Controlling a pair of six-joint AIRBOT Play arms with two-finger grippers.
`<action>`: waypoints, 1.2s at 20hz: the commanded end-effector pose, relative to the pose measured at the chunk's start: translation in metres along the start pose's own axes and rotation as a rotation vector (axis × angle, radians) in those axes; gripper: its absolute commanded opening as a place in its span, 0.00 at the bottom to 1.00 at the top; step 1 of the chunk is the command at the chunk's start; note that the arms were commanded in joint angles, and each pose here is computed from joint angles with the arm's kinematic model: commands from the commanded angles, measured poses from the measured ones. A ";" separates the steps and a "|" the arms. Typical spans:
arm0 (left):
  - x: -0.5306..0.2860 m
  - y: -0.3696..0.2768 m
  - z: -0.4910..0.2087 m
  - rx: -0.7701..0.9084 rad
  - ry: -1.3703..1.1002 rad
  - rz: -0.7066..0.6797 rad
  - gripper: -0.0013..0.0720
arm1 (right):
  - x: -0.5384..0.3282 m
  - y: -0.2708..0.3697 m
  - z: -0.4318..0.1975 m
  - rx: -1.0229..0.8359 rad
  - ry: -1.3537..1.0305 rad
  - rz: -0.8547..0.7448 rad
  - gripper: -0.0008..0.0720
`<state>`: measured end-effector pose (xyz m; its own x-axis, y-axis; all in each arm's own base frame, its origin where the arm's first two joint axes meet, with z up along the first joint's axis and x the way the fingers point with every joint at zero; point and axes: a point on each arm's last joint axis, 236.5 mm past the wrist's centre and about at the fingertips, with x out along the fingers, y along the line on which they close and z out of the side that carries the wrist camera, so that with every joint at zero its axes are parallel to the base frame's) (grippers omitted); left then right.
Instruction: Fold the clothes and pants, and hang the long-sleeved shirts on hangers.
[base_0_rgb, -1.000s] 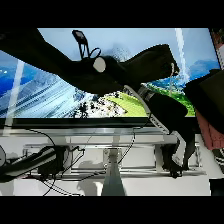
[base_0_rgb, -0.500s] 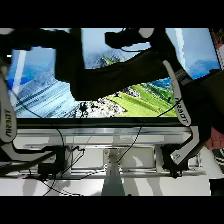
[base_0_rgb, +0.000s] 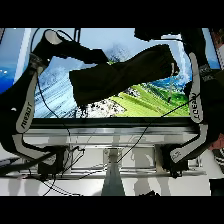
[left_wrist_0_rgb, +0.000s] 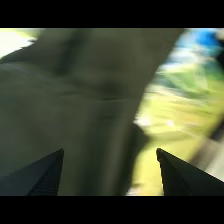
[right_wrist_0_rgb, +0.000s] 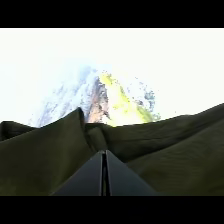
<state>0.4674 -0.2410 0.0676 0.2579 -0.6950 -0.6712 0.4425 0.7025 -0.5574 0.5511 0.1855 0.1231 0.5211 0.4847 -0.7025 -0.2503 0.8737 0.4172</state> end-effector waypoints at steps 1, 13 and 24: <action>-0.057 0.078 -0.007 -0.144 0.002 0.148 0.86 | -0.005 -0.019 -0.001 -0.021 0.011 -0.050 0.06; -0.054 0.145 -0.185 -0.577 -0.148 0.121 0.86 | -0.005 -0.021 0.006 -0.066 -0.019 -0.059 0.05; -0.012 0.121 -0.129 -0.385 -0.214 0.041 0.04 | 0.030 -0.023 -0.034 -0.051 0.093 -0.056 0.06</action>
<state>0.3879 -0.1166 -0.0818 0.4329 -0.6185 -0.6557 -0.0316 0.7166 -0.6968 0.5523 0.1712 0.0956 0.5050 0.4316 -0.7475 -0.2650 0.9017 0.3415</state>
